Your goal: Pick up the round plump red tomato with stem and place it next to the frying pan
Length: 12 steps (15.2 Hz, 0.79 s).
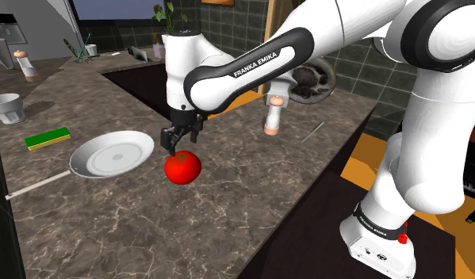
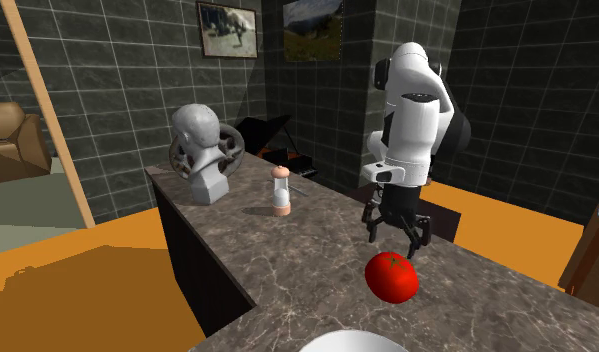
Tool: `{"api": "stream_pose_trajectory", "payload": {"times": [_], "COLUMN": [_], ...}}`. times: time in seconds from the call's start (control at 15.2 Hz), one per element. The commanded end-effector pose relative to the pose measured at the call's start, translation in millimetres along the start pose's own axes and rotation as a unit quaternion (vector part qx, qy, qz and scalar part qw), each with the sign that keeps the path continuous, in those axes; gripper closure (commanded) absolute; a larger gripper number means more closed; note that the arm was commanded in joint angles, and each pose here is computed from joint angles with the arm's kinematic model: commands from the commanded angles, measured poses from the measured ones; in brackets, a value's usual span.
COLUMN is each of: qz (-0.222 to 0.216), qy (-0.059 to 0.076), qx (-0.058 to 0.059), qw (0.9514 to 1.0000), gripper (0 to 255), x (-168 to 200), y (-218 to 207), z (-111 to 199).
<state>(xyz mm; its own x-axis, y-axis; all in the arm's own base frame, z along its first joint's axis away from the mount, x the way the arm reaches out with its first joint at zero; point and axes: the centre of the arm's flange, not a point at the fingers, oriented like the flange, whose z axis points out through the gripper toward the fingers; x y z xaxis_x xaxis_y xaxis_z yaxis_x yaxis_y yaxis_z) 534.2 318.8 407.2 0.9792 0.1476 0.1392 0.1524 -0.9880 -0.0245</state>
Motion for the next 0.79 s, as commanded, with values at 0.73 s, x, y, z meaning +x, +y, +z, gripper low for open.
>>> {"api": "stream_pose_trajectory", "payload": {"times": [0.73], "qz": [0.0], "qy": [0.0], "qx": [0.0], "qw": [1.0], "gripper": [0], "x": [0], "y": [0], "z": [-50]}}
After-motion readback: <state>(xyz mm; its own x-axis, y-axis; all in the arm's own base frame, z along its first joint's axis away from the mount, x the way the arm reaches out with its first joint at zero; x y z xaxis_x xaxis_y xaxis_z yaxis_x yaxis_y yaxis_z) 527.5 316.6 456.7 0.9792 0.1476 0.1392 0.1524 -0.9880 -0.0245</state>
